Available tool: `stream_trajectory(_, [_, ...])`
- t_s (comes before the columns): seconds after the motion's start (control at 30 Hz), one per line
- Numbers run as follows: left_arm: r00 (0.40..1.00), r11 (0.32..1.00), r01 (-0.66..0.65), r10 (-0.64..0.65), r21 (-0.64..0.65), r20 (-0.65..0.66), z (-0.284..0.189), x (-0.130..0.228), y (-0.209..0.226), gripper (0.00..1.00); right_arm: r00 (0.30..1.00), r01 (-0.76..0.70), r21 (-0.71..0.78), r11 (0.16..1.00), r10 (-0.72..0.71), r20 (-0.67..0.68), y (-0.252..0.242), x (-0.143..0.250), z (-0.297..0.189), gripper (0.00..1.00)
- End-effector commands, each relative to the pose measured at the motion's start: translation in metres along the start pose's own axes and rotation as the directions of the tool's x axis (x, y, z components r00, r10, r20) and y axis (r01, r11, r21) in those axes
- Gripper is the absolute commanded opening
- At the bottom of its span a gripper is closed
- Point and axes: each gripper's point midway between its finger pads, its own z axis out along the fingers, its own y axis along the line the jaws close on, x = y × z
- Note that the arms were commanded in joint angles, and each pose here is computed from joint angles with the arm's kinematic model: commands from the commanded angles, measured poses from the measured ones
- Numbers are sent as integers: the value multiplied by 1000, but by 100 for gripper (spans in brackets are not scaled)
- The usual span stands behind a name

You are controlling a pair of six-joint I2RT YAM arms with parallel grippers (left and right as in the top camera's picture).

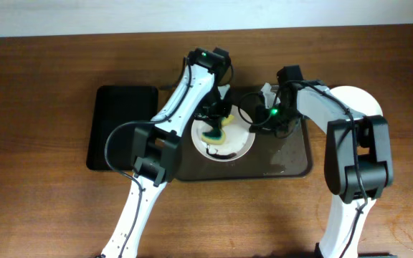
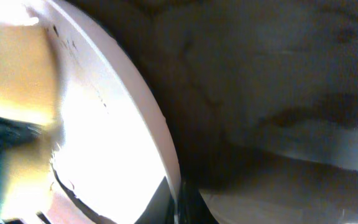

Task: Clean dirty plates on tray and stack at the side
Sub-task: 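Scrub the third plate with the sponge in the left gripper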

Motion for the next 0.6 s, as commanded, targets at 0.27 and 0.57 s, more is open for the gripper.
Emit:
stream_trajectory(0.27, [910, 989, 14, 47, -144, 412, -198, 42, 2, 0, 998, -65, 47, 997, 65, -2, -24, 3, -2, 4])
stream_trajectory(0.57, [613, 996, -58, 83, -60, 786, -160, 71, 2, 0, 998, -56, 7, 998, 56, 6, -17, 0, -1, 4])
